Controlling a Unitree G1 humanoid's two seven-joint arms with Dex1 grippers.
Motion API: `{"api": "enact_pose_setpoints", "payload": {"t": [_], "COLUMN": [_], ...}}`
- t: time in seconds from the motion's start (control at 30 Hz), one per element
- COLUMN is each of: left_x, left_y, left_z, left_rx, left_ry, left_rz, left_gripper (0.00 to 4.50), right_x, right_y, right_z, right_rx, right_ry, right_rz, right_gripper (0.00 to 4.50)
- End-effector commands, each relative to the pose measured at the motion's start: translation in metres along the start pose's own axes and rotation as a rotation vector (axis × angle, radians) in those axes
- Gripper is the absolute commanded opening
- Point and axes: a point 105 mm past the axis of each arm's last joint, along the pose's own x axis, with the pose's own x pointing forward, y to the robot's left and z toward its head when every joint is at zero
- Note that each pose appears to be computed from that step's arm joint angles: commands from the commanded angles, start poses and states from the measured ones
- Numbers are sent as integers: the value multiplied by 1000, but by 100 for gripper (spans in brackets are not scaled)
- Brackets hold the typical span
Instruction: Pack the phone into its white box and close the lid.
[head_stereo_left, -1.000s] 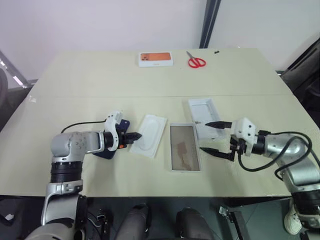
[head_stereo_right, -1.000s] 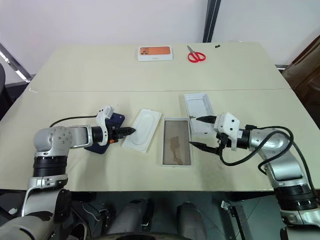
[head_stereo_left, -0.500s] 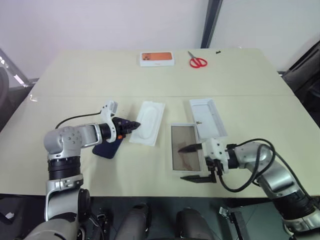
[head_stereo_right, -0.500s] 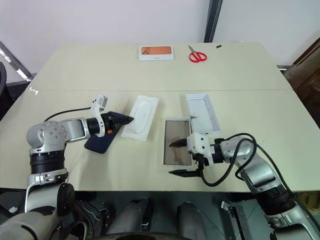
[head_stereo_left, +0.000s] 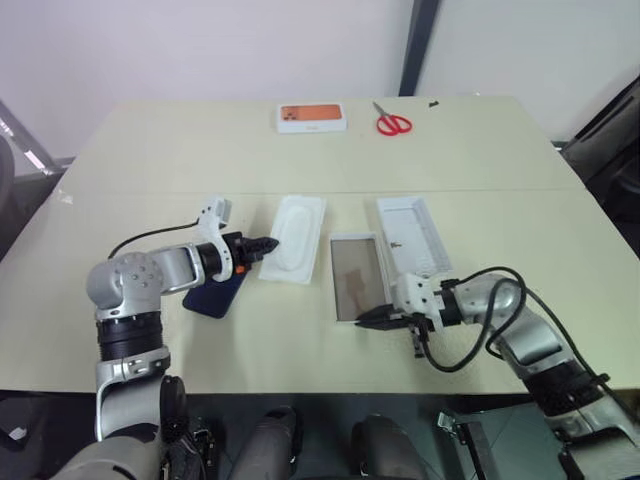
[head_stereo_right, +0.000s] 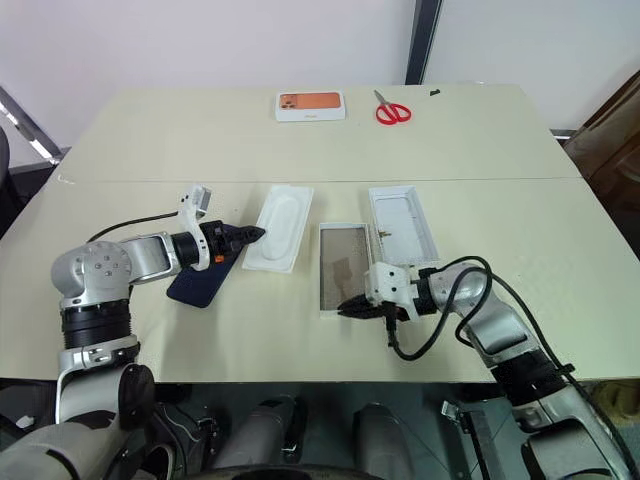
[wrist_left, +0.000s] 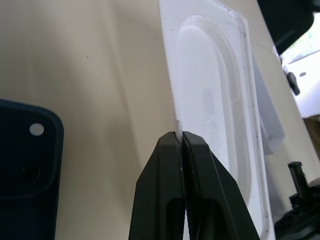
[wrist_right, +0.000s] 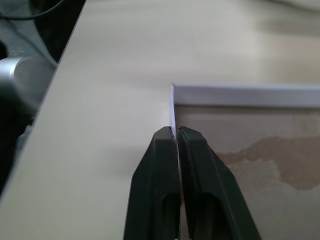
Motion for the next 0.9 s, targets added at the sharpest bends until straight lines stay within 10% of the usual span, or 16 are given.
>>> {"api": "enact_pose_setpoints", "payload": {"t": [0.03, 0.2, 0.43, 0.9], "left_x": [-4, 6, 18, 44], "left_y": [-19, -30, -32, -34], "left_z": [30, 32, 19, -13], "left_rx": [14, 17, 23, -19], "left_ry": [-94, -96, -76, -42], "left_rz": [-59, -74, -55, -22], "left_gripper": [0, 0, 0, 0], "right_x": [-4, 9, 9, -103], "right_y": [-37, -49, -50, -54], "right_z": [18, 20, 21, -16], "right_rx": [-112, -105, -116, -22], "right_ry": [-23, -44, -56, 108], "right_rz": [-144, -156, -178, -456], "right_gripper": [6, 6, 290, 290]}}
